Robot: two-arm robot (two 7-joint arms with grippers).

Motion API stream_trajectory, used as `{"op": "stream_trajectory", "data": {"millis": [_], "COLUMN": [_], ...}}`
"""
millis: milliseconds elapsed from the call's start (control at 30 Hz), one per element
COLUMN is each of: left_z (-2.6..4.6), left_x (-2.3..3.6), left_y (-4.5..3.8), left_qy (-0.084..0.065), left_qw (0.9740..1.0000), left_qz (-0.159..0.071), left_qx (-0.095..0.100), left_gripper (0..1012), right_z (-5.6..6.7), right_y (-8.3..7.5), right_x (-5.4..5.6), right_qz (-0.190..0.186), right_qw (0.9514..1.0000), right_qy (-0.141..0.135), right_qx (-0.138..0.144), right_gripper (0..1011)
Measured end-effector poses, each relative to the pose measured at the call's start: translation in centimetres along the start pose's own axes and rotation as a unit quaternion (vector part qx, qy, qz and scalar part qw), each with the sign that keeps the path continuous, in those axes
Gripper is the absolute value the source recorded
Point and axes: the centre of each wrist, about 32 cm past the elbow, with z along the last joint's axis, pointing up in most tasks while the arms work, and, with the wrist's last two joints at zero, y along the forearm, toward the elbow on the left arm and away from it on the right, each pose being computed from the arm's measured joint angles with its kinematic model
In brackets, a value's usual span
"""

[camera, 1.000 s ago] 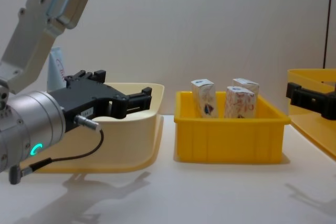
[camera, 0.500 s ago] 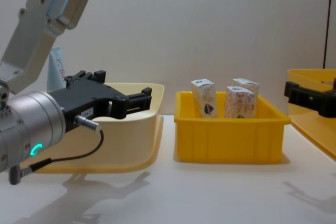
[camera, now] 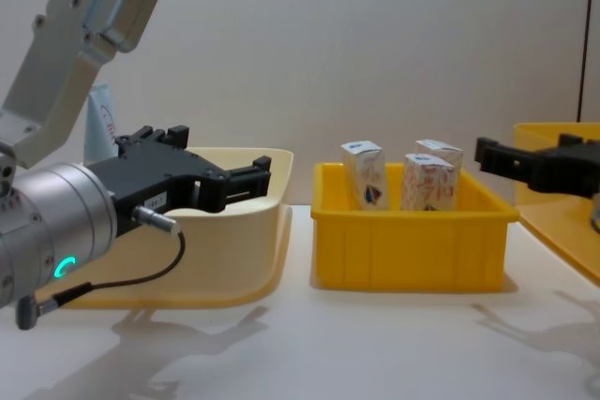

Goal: Bimanual collaborative sorting of washing and personal care products

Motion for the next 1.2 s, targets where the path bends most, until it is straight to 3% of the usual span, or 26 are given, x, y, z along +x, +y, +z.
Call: {"op": "stream_trajectory", "data": {"millis": [400,1200], "left_z": [0.0,0.0], "left_x": [0.0,0.0], "left_y": [0.0,0.0], "left_qy": [0.0,0.0], "left_qw": [1.0,1.0], "left_qz": [0.0,0.0], "left_qx": [0.0,0.0], "left_gripper": [1003,1003], "right_z": [0.5,0.3], "right_y": [3.2,8.4], "right_x": [-0.4,-1.8], "right_qz": [0.005,-0.013], "right_qw": [0.9998,0.9981], "right_qy": [0.001,-0.012], "right_qx": [-0.019,-0.059], "right_gripper": [1001,1001]}}
